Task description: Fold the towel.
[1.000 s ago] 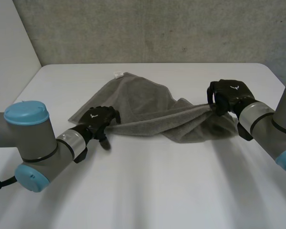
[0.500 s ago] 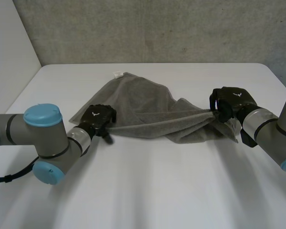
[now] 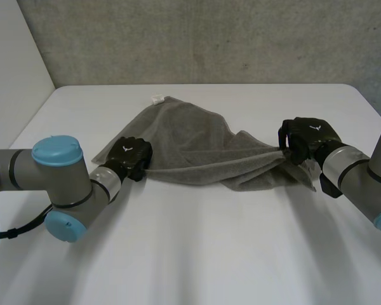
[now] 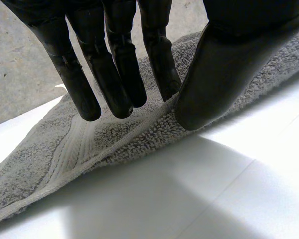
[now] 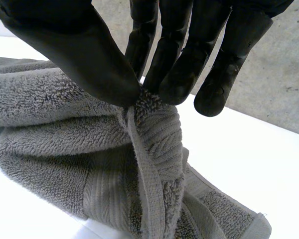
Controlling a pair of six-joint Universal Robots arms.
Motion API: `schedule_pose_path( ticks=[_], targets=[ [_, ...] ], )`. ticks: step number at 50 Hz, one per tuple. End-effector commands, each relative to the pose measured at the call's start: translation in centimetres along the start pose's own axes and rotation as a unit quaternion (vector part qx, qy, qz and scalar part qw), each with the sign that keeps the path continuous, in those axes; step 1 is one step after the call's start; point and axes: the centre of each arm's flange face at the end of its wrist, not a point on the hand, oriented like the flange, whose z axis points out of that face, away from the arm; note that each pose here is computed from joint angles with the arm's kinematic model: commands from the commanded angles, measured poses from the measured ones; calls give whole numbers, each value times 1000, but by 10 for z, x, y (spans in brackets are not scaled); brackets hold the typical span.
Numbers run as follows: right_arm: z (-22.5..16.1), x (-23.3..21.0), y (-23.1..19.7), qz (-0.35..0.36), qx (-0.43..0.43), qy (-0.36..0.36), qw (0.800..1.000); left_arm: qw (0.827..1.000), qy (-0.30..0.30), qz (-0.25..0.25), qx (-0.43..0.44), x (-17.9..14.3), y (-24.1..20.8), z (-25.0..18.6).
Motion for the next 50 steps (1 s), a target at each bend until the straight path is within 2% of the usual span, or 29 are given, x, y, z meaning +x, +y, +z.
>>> schedule_pose_path(
  ticks=[1,20,23,25,31,33,34,36,37,39,44,50],
  targets=[
    [-1,0,-6,-1,8,-5,1000,1000,1,2,2,0,2,2],
    [-5,0,-14,0,10,-9,1000,1000,-8,11,3,-9,5,14],
    [-7,0,-19,-2,12,-10,1000,1000,-18,13,19,-19,-11,12],
    [-12,1,-35,-6,22,-10,1000,998,-36,15,47,-32,-42,1],
    [-30,-4,-69,-22,31,-32,999,994,-48,26,94,-39,-89,-28],
    [-45,-5,-97,-52,46,-44,997,988,-58,37,138,-41,-127,-52],
    [-45,-5,-97,-52,46,-44,997,988,-58,37,138,-41,-127,-52],
    [-64,-4,-129,-88,78,-39,992,978,-68,46,193,-41,-168,-79],
    [-64,-4,-130,-88,78,-39,992,978,-68,46,193,-41,-168,-80],
    [-86,-8,-164,-115,114,-31,986,966,-72,43,245,-39,-204,-106],
    [-113,-14,-198,-132,144,-30,980,951,-71,25,301,-39,-239,-135],
    [-121,-16,-203,-169,132,-26,976,951,-91,17,294,-57,-236,-134]
  ],
)
